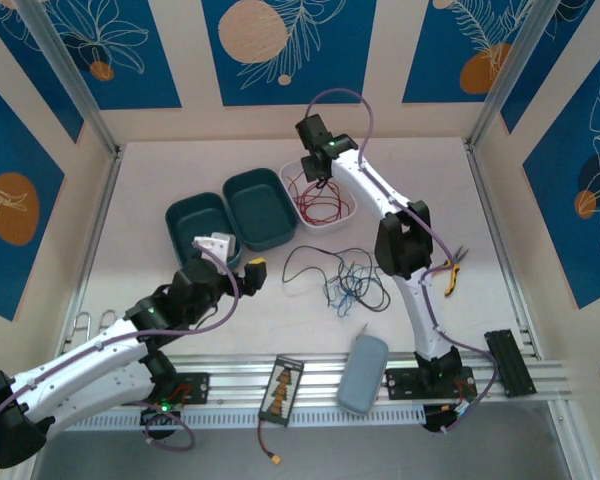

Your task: Untangle the cables

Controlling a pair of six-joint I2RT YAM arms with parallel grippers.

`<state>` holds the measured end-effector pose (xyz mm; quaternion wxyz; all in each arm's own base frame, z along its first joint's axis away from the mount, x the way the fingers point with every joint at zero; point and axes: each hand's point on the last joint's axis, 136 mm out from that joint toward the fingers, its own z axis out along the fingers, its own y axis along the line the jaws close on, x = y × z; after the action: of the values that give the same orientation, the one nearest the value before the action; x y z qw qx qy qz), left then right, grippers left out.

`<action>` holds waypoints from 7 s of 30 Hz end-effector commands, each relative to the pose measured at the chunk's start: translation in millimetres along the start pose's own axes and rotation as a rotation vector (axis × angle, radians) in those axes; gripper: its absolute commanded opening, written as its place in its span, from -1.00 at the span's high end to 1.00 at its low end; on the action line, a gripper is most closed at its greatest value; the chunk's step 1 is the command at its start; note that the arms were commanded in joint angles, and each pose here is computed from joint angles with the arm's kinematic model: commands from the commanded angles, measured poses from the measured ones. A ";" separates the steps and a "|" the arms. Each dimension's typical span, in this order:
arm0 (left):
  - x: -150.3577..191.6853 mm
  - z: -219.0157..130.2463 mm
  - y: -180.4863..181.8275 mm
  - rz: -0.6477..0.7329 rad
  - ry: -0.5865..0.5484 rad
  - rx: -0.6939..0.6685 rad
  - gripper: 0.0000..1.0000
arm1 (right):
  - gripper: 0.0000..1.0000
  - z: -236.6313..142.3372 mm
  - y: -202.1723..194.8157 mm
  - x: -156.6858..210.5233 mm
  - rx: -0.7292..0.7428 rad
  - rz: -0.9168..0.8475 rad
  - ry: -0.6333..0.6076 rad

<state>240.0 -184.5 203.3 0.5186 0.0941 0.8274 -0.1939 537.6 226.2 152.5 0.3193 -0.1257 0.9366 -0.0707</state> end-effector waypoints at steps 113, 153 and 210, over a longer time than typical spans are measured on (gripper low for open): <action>-30.7 60.6 -96.7 0.185 0.300 0.192 1.00 | -0.98 -64.6 -17.1 279.7 -0.097 0.568 0.477; -143.4 103.4 44.5 0.167 0.074 -0.297 1.00 | -0.98 -99.8 -64.5 291.4 0.039 0.657 0.394; -32.1 186.1 44.8 -0.075 0.380 -0.247 -1.00 | -0.63 -124.5 -53.7 248.2 -0.174 0.636 0.278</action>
<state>431.2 -222.9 117.2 0.3297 0.0364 0.9405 -0.0737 276.9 102.4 117.1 0.1894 0.1691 0.9646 0.0708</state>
